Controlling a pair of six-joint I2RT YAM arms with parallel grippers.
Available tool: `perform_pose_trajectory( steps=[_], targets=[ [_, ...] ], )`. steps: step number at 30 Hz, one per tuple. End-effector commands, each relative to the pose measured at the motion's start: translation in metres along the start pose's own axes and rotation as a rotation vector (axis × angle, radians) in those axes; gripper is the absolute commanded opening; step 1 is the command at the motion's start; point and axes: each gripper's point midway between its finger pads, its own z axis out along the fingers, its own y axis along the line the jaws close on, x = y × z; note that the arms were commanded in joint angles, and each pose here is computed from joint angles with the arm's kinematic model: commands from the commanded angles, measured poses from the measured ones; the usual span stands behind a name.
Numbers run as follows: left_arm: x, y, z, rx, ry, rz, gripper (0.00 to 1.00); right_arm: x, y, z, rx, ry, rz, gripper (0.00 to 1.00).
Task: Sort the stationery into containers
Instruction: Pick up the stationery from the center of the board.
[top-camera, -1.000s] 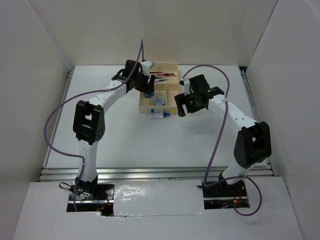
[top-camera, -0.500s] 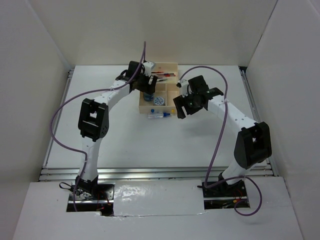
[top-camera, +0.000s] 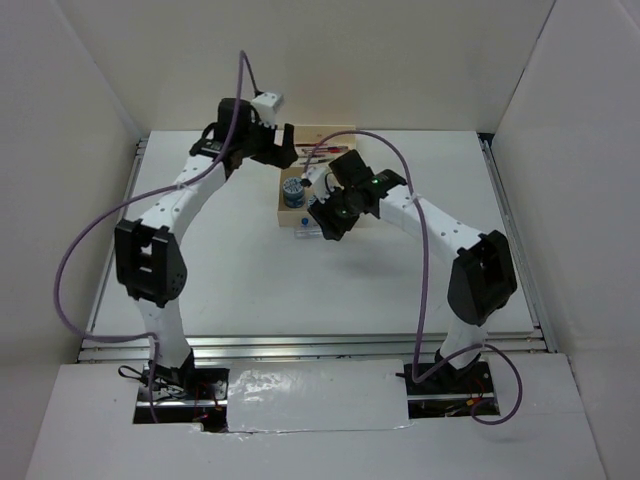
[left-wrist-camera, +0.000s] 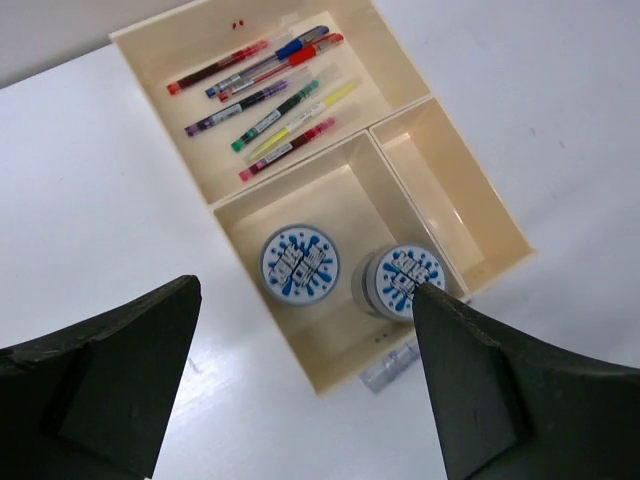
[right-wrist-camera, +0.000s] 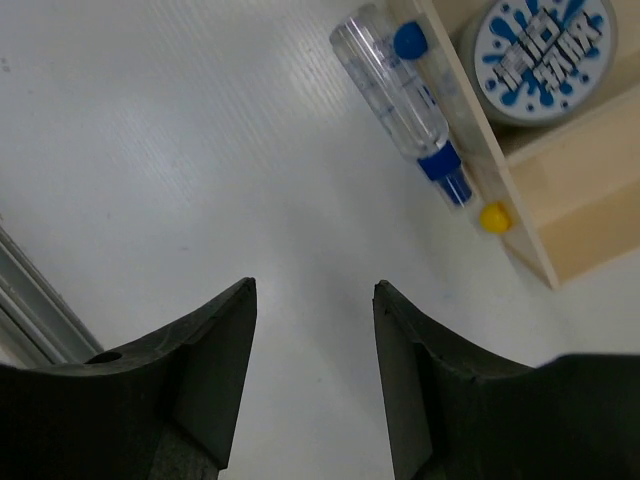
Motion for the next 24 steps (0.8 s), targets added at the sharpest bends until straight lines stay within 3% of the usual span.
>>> perform_pose_trajectory(
  steps=[1, 8, 16, 24],
  targets=[
    [-0.023, -0.002, -0.051, 0.041, -0.087, -0.059, 0.99, -0.017, 0.004, 0.01, -0.014, 0.008, -0.101, 0.57],
    [-0.013, 0.012, -0.095, 0.057, -0.112, -0.152, 0.99, -0.023, 0.007, 0.055, 0.029, 0.042, -0.179, 0.57],
    [-0.003, 0.016, -0.118, 0.066, -0.129, -0.151, 0.99, -0.018, -0.01, 0.09, 0.096, 0.083, -0.237, 0.61],
    [0.003, 0.02, -0.12, 0.056, -0.134, -0.166, 0.99, -0.019, -0.016, 0.106, 0.137, 0.081, -0.308, 0.77]
  ],
)
